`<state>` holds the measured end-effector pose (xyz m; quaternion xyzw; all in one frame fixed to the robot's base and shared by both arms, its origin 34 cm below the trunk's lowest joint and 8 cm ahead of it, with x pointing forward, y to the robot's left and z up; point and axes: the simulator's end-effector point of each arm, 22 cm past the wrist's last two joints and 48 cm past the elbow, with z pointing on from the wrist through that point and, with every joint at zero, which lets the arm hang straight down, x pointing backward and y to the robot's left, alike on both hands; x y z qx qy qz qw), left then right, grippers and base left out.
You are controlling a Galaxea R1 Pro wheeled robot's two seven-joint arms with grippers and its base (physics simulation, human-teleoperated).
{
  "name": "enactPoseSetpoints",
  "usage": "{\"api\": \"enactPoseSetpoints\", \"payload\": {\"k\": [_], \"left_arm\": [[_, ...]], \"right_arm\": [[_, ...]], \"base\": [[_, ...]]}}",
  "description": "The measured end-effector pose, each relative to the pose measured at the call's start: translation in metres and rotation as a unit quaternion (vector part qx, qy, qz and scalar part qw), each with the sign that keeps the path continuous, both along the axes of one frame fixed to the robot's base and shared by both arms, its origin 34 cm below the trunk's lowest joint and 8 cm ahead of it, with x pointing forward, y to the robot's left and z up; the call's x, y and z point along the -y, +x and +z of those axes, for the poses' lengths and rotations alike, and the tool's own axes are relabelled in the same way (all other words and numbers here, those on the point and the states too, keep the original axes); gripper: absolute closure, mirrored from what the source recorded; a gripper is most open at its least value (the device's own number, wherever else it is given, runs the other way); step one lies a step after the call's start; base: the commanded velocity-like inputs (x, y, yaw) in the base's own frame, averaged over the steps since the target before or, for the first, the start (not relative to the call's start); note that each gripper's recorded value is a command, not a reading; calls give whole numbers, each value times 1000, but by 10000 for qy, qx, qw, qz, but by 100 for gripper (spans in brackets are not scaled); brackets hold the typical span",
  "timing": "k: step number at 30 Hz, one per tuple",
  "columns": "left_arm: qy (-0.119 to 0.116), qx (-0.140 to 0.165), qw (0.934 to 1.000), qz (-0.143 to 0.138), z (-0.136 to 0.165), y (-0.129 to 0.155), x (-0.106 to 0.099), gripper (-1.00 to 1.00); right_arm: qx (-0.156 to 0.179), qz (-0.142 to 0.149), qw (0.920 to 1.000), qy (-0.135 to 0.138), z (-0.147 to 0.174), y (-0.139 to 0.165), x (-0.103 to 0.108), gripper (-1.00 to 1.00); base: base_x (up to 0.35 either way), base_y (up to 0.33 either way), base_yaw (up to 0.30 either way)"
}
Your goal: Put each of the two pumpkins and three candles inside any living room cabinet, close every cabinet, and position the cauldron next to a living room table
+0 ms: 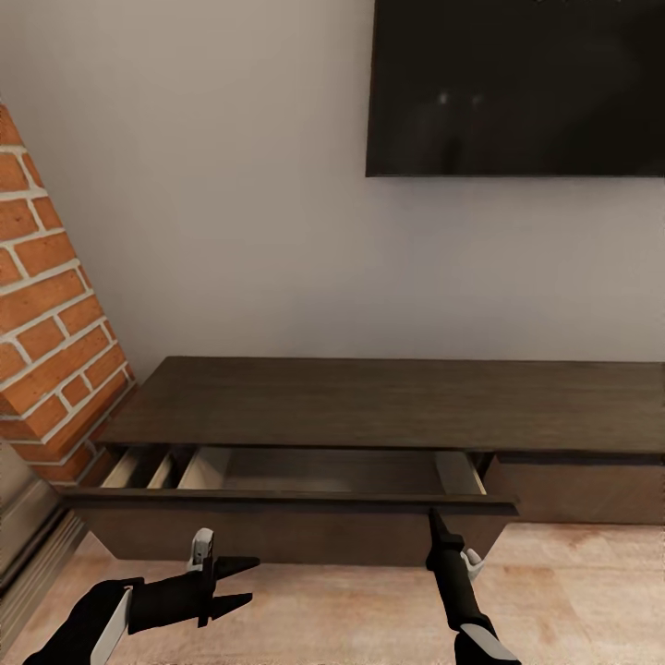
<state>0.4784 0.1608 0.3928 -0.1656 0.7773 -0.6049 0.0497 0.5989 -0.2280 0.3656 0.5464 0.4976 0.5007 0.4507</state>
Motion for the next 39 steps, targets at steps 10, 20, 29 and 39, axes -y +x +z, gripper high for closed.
{"api": "enactPoseSetpoints", "payload": {"k": [10,20,29,39], "left_arm": [[-5,1,10000,1,0,0,0,-100],[-1,1,10000,1,0,0,0,-100],[2,1,10000,-3,0,0,0,-100],[4,0,10000,-4,0,0,0,-100]], "right_arm": [[0,2,10000,0,0,0,0,100],[1,7,10000,4,0,0,-1,100],[0,18,10000,2,0,0,-1,100],[1,22,10000,2,0,0,-1,100]], "base": [[-84,0,0],[-113,0,0],[-103,0,0],[-102,0,0]]}}
